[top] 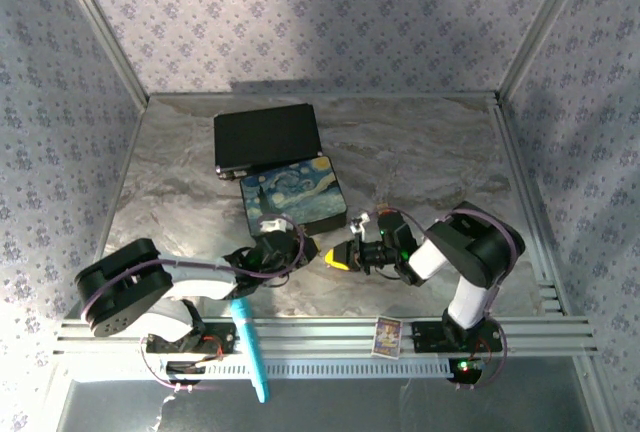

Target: Unlock the padlock with the key

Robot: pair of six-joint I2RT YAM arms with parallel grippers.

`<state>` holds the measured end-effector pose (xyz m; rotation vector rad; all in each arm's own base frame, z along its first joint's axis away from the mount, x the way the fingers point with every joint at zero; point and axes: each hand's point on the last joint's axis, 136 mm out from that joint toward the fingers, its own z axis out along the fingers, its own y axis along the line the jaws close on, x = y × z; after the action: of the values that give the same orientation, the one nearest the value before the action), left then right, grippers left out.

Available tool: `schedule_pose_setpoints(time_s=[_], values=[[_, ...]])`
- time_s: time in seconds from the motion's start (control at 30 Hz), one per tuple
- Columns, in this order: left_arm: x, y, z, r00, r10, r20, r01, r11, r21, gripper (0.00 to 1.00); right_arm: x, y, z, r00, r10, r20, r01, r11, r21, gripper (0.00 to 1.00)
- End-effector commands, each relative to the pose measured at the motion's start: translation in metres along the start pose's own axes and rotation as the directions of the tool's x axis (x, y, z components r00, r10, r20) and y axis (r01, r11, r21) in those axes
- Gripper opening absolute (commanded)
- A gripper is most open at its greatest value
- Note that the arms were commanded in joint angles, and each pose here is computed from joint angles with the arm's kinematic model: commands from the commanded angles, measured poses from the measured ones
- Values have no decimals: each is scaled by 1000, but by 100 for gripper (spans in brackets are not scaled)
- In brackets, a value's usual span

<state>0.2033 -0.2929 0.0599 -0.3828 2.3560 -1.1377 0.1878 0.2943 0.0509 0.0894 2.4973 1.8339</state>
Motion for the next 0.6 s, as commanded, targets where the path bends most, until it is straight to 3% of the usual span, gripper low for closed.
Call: schedule_pose_setpoints(time_s=[0.0,0.17,0.57], values=[[14,-37,-6,993,-60,-98,72,989,128,0,-26,13,-2,994,-12,107,18,998,-57,0],[11,-41,-8,996,-36,-85,46,991,123,0,-25,24,8,996,1,95,10,993,-114,0],[-4,-42,-8,996,-84,9,83,991,108,0,-13,11,18,989,104,102,-96,992,-79,0]])
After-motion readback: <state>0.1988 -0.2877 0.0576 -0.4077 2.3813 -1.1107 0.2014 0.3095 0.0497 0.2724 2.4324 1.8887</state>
